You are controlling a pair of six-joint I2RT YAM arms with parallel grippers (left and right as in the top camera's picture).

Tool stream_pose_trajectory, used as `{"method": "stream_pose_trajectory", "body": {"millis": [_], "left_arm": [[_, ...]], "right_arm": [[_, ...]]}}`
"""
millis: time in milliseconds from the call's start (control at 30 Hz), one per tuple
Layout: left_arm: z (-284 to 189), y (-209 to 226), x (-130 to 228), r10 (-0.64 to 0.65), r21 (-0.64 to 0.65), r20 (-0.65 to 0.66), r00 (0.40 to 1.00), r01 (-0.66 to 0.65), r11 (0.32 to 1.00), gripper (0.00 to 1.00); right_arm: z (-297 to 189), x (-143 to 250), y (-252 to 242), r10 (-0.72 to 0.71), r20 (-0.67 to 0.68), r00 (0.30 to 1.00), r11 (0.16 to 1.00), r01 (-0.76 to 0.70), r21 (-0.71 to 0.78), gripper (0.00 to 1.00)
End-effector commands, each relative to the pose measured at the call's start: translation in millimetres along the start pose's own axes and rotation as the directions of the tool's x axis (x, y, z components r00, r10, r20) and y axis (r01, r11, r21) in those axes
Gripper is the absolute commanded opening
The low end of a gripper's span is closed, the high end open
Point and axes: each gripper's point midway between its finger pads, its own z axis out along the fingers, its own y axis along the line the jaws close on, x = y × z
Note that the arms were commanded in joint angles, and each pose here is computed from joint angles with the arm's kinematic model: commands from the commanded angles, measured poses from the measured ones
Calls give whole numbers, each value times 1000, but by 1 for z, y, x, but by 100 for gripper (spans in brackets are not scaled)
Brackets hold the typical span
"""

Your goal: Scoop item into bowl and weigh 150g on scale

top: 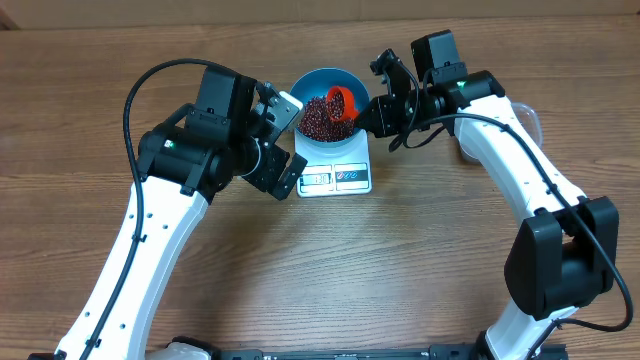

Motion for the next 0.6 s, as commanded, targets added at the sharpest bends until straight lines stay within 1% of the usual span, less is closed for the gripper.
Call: {"method": "stream_pose_trajectory", "body": {"millis": [0, 67, 133, 567], "left_arm": [[-6, -5, -6, 36, 12, 26, 999, -36, 999, 100], [-6, -5, -6, 36, 12, 26, 999, -36, 999, 100], [-6, -5, -6, 36, 12, 26, 999, -36, 999, 100], [-6, -5, -6, 36, 12, 26, 999, -36, 999, 100]], "right_arm": [[-19, -17, 21, -154, 56, 987, 988, 151, 41, 4], [-20, -22, 10, -93, 71, 993, 990, 85, 109, 4], [-21, -25, 5, -41, 90, 995, 992, 30, 126, 4], [-21, -24, 8, -57, 83, 995, 993, 47, 109, 4]]}}
